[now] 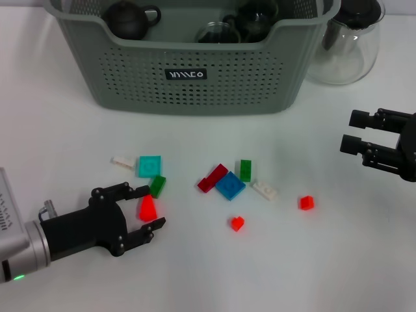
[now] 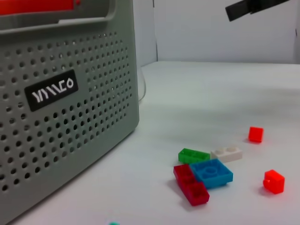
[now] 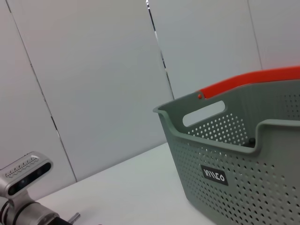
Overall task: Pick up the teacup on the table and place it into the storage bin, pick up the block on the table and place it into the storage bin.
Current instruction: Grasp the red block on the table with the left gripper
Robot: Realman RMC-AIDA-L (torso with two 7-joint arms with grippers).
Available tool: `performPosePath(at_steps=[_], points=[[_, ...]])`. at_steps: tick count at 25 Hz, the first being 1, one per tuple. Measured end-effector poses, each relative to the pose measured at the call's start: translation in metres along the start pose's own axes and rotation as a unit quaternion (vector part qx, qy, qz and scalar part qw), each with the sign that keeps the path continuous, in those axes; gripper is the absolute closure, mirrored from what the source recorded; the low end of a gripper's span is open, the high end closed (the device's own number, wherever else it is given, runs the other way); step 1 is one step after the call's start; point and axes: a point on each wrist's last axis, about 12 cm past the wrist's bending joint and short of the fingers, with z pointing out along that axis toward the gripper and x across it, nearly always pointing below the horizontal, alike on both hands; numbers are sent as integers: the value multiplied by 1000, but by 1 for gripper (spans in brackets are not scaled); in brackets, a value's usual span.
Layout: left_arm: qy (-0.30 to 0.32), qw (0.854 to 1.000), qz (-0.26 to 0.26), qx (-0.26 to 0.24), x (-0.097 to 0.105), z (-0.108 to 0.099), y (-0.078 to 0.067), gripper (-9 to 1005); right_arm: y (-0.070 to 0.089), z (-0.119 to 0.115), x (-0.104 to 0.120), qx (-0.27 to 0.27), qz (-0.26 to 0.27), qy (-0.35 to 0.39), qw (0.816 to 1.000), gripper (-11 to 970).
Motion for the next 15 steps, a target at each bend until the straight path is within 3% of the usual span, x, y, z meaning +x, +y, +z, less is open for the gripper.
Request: performPosePath(at_steps=[15], points=[[9, 1000, 10, -5, 2, 4, 0, 368, 0, 0, 1, -1, 2, -1, 1000, 345]])
